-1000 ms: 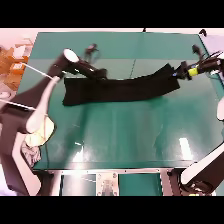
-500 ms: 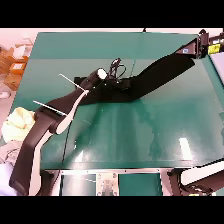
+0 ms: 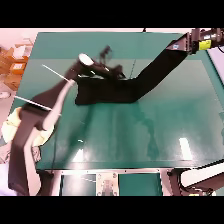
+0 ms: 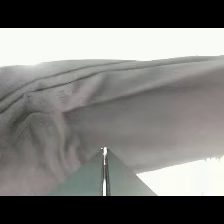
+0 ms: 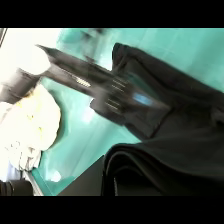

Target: Fold the shirts.

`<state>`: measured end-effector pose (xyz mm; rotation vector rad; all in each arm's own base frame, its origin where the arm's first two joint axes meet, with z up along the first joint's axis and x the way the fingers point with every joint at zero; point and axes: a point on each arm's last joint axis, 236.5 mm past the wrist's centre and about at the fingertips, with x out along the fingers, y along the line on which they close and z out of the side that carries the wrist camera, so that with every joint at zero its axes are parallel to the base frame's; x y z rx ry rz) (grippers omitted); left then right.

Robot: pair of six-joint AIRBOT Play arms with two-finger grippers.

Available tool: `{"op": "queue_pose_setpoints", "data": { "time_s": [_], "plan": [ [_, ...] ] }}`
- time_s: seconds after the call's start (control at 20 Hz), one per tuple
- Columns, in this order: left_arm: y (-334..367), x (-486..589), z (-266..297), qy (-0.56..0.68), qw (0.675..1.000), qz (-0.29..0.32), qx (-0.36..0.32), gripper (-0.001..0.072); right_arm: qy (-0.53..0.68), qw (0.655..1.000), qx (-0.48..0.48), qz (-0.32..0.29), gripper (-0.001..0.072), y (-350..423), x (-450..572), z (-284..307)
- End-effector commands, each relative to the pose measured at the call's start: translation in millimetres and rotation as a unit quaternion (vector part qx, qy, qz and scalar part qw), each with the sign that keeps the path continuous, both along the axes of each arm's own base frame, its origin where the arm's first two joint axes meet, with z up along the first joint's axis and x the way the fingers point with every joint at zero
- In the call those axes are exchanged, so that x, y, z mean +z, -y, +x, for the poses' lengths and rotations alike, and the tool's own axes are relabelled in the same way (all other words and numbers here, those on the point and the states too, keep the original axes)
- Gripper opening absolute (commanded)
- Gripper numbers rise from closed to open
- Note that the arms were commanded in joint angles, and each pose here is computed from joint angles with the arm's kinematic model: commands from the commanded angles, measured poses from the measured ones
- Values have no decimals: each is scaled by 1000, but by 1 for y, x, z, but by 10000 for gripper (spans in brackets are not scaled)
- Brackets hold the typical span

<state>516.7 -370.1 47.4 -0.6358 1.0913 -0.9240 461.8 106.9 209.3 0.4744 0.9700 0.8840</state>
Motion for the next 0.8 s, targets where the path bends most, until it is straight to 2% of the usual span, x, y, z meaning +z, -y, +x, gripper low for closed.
{"op": "queue_pose_setpoints", "data": {
  "time_s": [0.0,0.25,0.35,0.55,0.6,0.65,0.7,0.75],
  "plan": [
    [-100,87,-3,29,1000,-11,-1,31,6,1000,16,17,19,-56,-3,9],
    [-241,163,-16,71,995,14,67,32,24,997,57,47,26,-203,-32,16],
    [-275,172,-22,74,993,22,88,32,18,997,56,56,57,-269,-68,19],
    [-314,170,-20,87,989,39,112,32,-2,998,16,58,38,-384,-177,15],
    [-316,168,-20,94,988,47,110,32,-12,998,8,59,139,-404,-201,8],
    [-317,167,-20,98,988,51,107,32,-15,998,10,54,354,-413,-216,2],
    [-317,165,-20,101,988,52,105,32,-7,999,18,46,509,-411,-220,3],
    [-317,163,-18,100,988,53,107,32,-4,999,21,41,508,-394,-211,12]
  ]
}}
